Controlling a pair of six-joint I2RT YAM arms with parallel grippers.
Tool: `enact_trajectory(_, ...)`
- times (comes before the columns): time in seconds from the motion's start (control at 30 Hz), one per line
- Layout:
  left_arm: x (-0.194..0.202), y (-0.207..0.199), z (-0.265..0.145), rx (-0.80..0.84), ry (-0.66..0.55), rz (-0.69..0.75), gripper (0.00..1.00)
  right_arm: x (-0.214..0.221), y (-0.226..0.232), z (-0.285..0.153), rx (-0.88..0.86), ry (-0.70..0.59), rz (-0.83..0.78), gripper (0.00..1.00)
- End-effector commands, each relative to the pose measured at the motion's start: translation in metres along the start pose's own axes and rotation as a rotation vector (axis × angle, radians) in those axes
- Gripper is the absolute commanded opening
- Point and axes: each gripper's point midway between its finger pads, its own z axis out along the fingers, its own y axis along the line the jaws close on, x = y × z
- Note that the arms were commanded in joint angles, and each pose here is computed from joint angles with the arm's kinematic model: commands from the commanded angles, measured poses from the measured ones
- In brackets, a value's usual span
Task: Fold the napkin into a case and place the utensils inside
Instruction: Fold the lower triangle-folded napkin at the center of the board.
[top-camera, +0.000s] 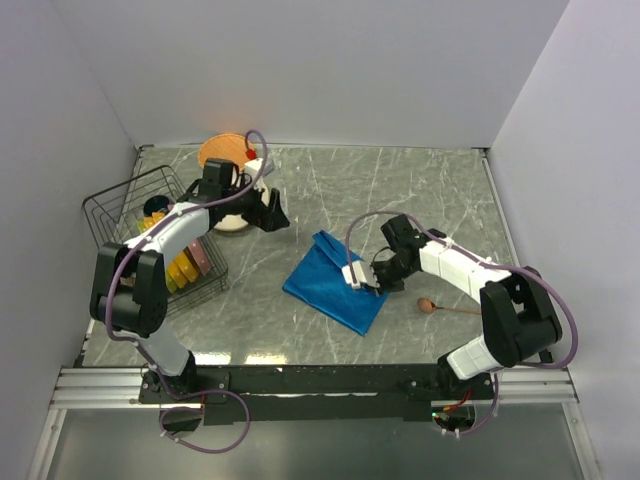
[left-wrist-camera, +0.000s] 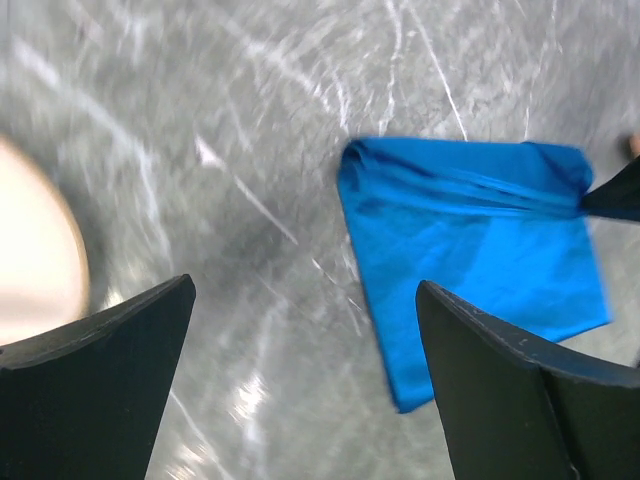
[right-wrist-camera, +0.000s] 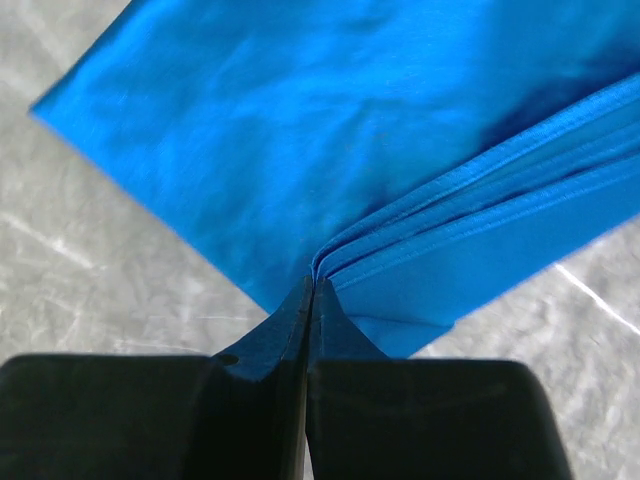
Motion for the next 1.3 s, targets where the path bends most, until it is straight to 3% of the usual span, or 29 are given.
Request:
enact_trajectory(0.0, -0.025, -0.021, 0.014, 0.116, -0.038, 0.295, 0.99, -0.002, 0.005, 0.0, -0.001, -0.002, -0.169, 0.0)
enact_trajectory(0.13, -0.02, -0.033, 0.033, 0.198, -0.013, 0.534, 0.99, -0.001, 0.003, 0.002, -0.011, 0.0, -0.173, 0.0)
enact_trajectory(0.2, -0.012, -0.04, 0.047, 0.239, 0.003, 0.595, 0.95, -0.001, 0.003, 0.002, -0.009, 0.0, -0.185, 0.0)
enact_trajectory(0.3, 0.001, -0.047, 0.069, 0.319, 0.074, 0.7, 0.77, 0.0, 0.007, 0.004, -0.028, 0.007, -0.184, 0.0)
enact_trajectory(0.4, 0.002, -0.052, 0.081, 0.359, 0.107, 0.685, 0.66, 0.004, 0.013, 0.005, -0.052, 0.018, -0.203, 0.0)
enact_trajectory(0.83, 0.012, -0.068, 0.1, 0.411, 0.134, 0.663, 0.64, 0.0, 0.024, -0.001, -0.078, 0.008, -0.265, 0.0)
enact_trajectory(1.03, 0.024, -0.073, 0.106, 0.438, 0.156, 0.746, 0.6, 0.001, 0.029, -0.001, -0.092, 0.009, -0.267, 0.0)
enact_trajectory(1.27, 0.04, -0.076, 0.116, 0.481, 0.21, 0.746, 0.5, 0.002, 0.031, 0.0, -0.094, 0.007, -0.255, 0.0)
